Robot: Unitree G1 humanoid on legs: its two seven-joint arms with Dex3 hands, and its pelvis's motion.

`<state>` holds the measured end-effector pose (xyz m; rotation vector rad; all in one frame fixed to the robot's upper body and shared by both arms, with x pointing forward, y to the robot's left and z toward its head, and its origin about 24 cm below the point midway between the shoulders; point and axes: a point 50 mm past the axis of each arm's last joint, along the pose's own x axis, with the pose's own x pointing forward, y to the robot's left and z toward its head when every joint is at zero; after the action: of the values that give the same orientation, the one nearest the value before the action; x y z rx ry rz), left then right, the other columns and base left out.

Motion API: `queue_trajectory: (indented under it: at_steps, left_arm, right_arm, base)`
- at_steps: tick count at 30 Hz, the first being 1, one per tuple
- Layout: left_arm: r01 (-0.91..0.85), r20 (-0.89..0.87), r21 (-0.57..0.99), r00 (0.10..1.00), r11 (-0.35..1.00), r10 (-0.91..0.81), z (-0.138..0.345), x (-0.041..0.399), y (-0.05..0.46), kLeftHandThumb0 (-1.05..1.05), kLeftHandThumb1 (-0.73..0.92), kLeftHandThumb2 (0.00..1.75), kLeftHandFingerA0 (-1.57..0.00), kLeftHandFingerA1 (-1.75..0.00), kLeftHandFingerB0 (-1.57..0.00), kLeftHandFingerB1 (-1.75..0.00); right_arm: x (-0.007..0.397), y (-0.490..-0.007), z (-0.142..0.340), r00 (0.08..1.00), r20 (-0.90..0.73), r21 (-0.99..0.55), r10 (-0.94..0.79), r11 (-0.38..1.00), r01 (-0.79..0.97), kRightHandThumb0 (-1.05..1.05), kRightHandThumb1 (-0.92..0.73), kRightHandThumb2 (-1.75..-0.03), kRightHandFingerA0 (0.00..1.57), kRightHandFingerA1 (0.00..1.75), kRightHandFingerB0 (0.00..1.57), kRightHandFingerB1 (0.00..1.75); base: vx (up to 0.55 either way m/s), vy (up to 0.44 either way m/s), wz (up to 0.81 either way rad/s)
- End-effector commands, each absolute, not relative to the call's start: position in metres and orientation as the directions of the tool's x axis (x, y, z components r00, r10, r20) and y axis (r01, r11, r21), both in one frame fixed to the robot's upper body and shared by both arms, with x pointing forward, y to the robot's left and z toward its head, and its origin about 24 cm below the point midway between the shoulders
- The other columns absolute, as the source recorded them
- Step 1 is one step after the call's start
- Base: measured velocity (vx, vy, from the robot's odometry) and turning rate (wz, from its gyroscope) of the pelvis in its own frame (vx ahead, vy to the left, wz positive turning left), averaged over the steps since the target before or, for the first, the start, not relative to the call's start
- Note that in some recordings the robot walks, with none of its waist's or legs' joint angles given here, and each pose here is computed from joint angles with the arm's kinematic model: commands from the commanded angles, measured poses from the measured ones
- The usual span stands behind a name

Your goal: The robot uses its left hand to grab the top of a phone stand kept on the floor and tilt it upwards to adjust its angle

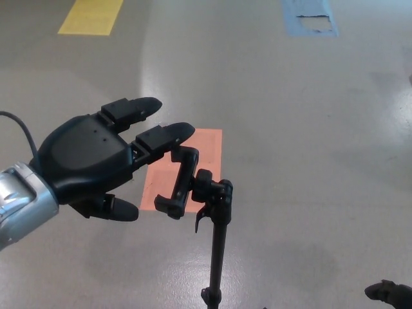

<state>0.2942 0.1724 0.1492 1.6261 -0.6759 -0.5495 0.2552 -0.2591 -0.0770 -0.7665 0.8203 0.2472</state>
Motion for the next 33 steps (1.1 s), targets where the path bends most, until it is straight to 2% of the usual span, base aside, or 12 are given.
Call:
queue_trajectory:
  at_steps: [1, 6, 7, 8, 12, 13, 14, 17, 18, 20, 21, 33]
  left_arm:
    - [-0.134, 0.0, 0.982, 0.705, -0.133, -0.709, 0.147, 0.292, 0.172, -0.76, 0.48, 0.87, 0.0, -0.11, 0.0, -0.13]
    - [-0.135, -0.005, 0.981, 0.703, -0.14, -0.711, 0.147, 0.293, 0.171, -0.74, 0.46, 0.86, 0.0, -0.12, 0.0, -0.15]
    - [-0.135, -0.004, 0.981, 0.703, -0.139, -0.711, 0.147, 0.293, 0.171, -0.77, 0.58, 0.58, 0.0, -0.17, 0.0, -0.15]
    - [-0.131, -0.009, 0.981, 0.703, -0.142, -0.711, 0.147, 0.292, 0.171, -0.75, 0.47, 0.85, 0.0, -0.1, 0.0, -0.14]
    - [-0.129, -0.013, 0.981, 0.702, -0.145, -0.712, 0.146, 0.291, 0.171, -0.75, 0.47, 0.86, 0.0, -0.12, 0.0, -0.14]
    - [-0.131, -0.011, 0.981, 0.701, -0.144, -0.713, 0.146, 0.291, 0.171, -0.77, 0.59, 0.6, 0.0, -0.2, 0.0, -0.14]
    - [-0.13, -0.012, 0.981, 0.7, -0.144, -0.715, 0.145, 0.291, 0.171, -0.73, 0.45, 0.87, 0.0, -0.14, 0.0, -0.17]
    - [-0.123, -0.02, 0.981, 0.703, -0.149, -0.711, 0.143, 0.291, 0.172, -0.75, 0.47, 0.87, 0.0, -0.13, 0.0, -0.15]
    - [-0.119, -0.026, 0.981, 0.706, -0.154, -0.708, 0.142, 0.291, 0.172, -0.8, 0.59, 0.63, 0.0, -0.2, 0.0, -0.16]
    - [-0.116, -0.033, 0.98, 0.709, -0.162, -0.704, 0.14, 0.291, 0.172, -0.79, 0.61, 0.59, 0.0, -0.21, 0.0, -0.17]
    - [-0.11, -0.04, 0.98, 0.713, -0.168, -0.7, 0.139, 0.291, 0.173, -0.79, 0.5, 0.88, 0.0, -0.11, 0.0, -0.13]
    - [-0.088, -0.071, 0.976, 0.737, -0.2, -0.672, 0.123, 0.288, 0.181, -0.79, 0.51, 0.89, -0.01, -0.12, 0.0, -0.11]
  right_arm:
    - [0.255, -0.267, -0.075, 0.652, -0.751, -0.505, -0.103, 0.726, -0.467, -0.32, -0.49, -1.0, 0.03, 0.5, 0.0, 0.47]
    - [0.258, -0.268, -0.072, 0.638, -0.762, -0.491, -0.107, 0.738, -0.462, -0.32, -0.5, -1.0, 0.03, 0.5, 0.0, 0.47]
    - [0.258, -0.268, -0.072, 0.637, -0.763, -0.491, -0.107, 0.738, -0.464, -0.32, -0.49, -1.0, 0.03, 0.5, 0.0, 0.47]
    - [0.258, -0.268, -0.072, 0.634, -0.766, -0.491, -0.109, 0.736, -0.466, -0.31, -0.5, -1.0, 0.03, 0.5, 0.0, 0.47]
    - [0.258, -0.268, -0.073, 0.632, -0.767, -0.489, -0.108, 0.735, -0.469, -0.31, -0.5, -1.01, 0.03, 0.5, 0.0, 0.47]
    - [0.258, -0.268, -0.073, 0.634, -0.766, -0.49, -0.105, 0.735, -0.469, -0.31, -0.5, -1.01, 0.03, 0.49, 0.0, 0.47]
    - [0.258, -0.268, -0.072, 0.634, -0.766, -0.493, -0.106, 0.73, -0.474, -0.32, -0.5, -1.0, 0.03, 0.49, 0.0, 0.47]
    - [0.259, -0.268, -0.072, 0.634, -0.767, -0.49, -0.101, 0.73, -0.476, -0.31, -0.5, -1.0, 0.03, 0.49, 0.0, 0.47]
    - [0.259, -0.267, -0.072, 0.634, -0.767, -0.491, -0.101, 0.729, -0.478, -0.32, -0.49, -1.0, 0.03, 0.49, 0.0, 0.47]
    - [0.259, -0.267, -0.072, 0.633, -0.768, -0.494, -0.103, 0.723, -0.482, -0.32, -0.49, -1.0, 0.03, 0.49, 0.0, 0.47]
    - [0.259, -0.267, -0.072, 0.631, -0.769, -0.492, -0.102, 0.725, -0.483, -0.32, -0.49, -1.0, 0.03, 0.5, 0.0, 0.47]
    - [0.26, -0.269, -0.07, 0.629, -0.771, -0.487, -0.099, 0.728, -0.483, -0.32, -0.5, -1.01, 0.03, 0.49, 0.0, 0.47]
  base:
    - [0.0, 0.0, 0.0]
    - [0.0, 0.0, 0.0]
    - [0.0, 0.0, 0.0]
    - [0.0, 0.0, 0.0]
    - [0.0, 0.0, 0.0]
    - [0.0, 0.0, 0.0]
    - [0.0, 0.0, 0.0]
    - [0.0, 0.0, 0.0]
    - [0.0, 0.0, 0.0]
    - [0.0, 0.0, 0.0]
    - [0.0, 0.0, 0.0]
    - [0.0, 0.0, 0.0]
